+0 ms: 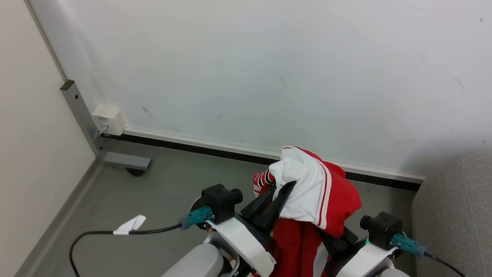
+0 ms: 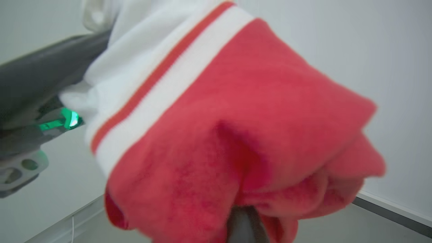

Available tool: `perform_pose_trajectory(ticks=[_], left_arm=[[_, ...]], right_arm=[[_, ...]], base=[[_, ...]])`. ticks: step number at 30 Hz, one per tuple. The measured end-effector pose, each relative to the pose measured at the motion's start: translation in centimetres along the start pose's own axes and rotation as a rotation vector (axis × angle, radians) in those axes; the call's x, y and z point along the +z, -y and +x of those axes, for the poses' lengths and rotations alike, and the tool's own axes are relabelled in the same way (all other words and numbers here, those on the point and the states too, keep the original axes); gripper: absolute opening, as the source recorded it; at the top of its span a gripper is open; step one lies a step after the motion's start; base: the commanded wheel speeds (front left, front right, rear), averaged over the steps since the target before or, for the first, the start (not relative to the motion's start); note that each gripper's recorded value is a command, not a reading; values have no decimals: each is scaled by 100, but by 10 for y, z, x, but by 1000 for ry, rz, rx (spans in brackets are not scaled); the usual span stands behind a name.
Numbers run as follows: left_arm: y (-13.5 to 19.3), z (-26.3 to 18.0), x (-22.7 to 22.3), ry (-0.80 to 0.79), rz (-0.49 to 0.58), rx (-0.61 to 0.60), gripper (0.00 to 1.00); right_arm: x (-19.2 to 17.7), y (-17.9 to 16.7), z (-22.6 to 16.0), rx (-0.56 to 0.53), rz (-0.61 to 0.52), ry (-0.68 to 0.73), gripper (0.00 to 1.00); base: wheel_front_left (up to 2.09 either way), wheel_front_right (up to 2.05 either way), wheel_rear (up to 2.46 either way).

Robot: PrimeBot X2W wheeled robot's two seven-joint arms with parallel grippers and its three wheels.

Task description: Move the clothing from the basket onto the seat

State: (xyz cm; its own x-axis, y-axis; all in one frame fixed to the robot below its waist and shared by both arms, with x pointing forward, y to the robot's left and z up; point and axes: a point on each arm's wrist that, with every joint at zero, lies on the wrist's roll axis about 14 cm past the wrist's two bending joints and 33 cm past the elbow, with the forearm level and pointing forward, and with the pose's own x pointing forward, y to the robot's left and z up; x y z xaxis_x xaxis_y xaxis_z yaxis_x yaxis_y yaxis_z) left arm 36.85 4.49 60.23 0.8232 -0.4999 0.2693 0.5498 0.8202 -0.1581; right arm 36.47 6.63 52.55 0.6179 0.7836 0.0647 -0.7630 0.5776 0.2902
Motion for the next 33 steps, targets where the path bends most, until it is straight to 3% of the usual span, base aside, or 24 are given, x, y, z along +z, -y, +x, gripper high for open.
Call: perform_pose_trajectory(ticks=[1, 2, 3, 4, 20, 33], left_arm=[[-1, -1, -1, -4, -4, 3, 0], [-1, -1, -3, -8, -6, 5, 20], [-1, -2, -4, -9, -8, 7, 67], [-1, -2, -4, -10, -10, 7, 98], [0, -7, -10, -18, -29, 29, 100], [29, 15, -22, -30, -52, -76, 100]], right_arm=[[2, 0, -1, 0, -2, 6, 0], [3, 0, -1, 0, -3, 10, 0], [4, 0, -2, 0, -5, 14, 0], [6, 0, -3, 0, -8, 19, 0], [37, 21, -25, -53, -77, 107, 0], [78, 67, -70, -210, -165, 210, 0]], base=[[0, 0, 0], [0, 0, 0], [0, 0, 0], [0, 0, 0], [0, 0, 0], [0, 0, 0]])
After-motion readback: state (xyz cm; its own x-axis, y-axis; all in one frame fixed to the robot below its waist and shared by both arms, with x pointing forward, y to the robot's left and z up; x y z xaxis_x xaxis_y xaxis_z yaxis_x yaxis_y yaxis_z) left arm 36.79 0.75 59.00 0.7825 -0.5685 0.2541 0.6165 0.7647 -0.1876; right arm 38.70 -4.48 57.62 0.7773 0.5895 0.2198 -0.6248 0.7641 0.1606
